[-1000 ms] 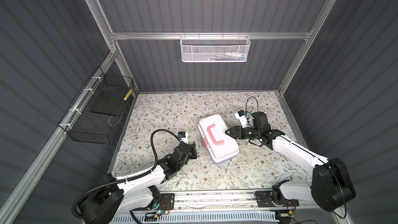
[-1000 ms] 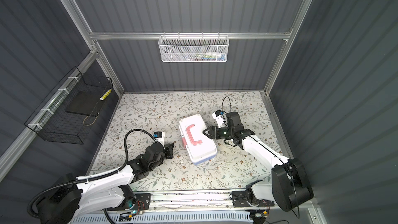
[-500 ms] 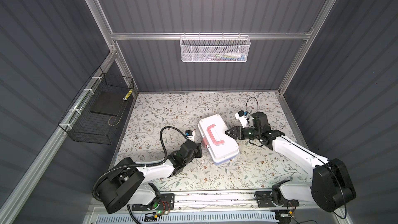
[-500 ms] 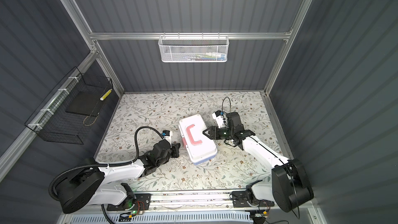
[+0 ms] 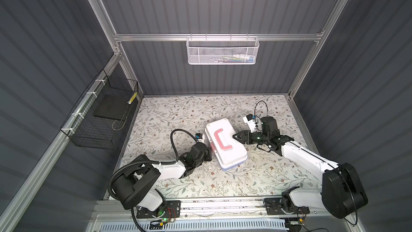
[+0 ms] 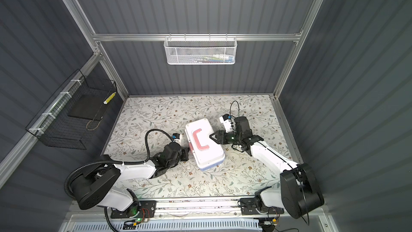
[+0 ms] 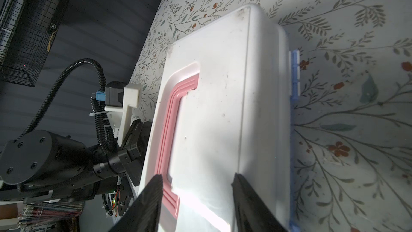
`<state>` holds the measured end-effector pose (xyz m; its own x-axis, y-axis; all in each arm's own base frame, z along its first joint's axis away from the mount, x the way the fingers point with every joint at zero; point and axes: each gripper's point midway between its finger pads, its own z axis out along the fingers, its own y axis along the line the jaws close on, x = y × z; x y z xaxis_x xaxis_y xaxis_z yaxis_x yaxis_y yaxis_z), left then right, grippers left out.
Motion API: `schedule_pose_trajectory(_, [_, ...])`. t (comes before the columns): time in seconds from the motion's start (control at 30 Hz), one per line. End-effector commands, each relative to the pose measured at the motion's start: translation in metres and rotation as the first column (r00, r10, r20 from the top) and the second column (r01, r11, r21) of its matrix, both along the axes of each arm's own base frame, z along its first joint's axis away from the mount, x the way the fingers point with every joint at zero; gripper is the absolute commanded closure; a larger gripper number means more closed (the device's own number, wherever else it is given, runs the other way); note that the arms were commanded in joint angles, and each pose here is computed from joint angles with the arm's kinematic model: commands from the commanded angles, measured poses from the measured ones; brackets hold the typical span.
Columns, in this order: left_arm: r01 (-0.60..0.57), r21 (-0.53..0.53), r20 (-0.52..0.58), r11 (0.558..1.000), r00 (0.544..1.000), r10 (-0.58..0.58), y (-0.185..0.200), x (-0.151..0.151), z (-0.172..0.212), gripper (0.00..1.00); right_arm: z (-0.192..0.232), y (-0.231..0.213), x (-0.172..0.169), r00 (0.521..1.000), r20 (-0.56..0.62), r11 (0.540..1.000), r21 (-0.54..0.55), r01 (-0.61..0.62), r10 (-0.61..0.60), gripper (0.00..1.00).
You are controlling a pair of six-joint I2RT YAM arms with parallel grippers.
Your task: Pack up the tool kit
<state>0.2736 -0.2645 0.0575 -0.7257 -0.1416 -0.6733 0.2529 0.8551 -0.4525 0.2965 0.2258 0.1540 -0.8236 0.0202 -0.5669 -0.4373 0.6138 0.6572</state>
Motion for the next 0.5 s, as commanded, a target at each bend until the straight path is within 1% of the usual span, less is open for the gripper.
schedule_pose_trajectory(0.0, [0.066, -0.071, 0.057, 0.995, 0.996, -0.062, -0.027, 0.010, 0.030, 1.00, -0.064, -0.009, -0.046, 0.960, -0.278, 0.996, -0.087, -0.034, 0.009, 0.46])
schedule_pose_trajectory(0.37, [0.101, -0.098, 0.084, 0.990, 0.992, -0.092, -0.040, 0.015, 0.051, 1.00, -0.068, -0.008, -0.049, 0.957, -0.289, 0.997, -0.063, -0.033, 0.013, 0.46])
schedule_pose_trajectory(0.43, [0.089, -0.065, 0.084, 0.994, 0.993, -0.083, -0.036, 0.018, 0.050, 1.00, -0.066, -0.008, -0.047, 0.959, -0.283, 0.998, -0.064, -0.029, 0.010, 0.46])
schedule_pose_trajectory(0.47, [0.062, -0.026, 0.073, 0.998, 0.996, -0.060, -0.029, 0.019, 0.047, 1.00, -0.066, -0.009, -0.047, 0.961, -0.277, 0.997, -0.072, -0.023, 0.002, 0.46])
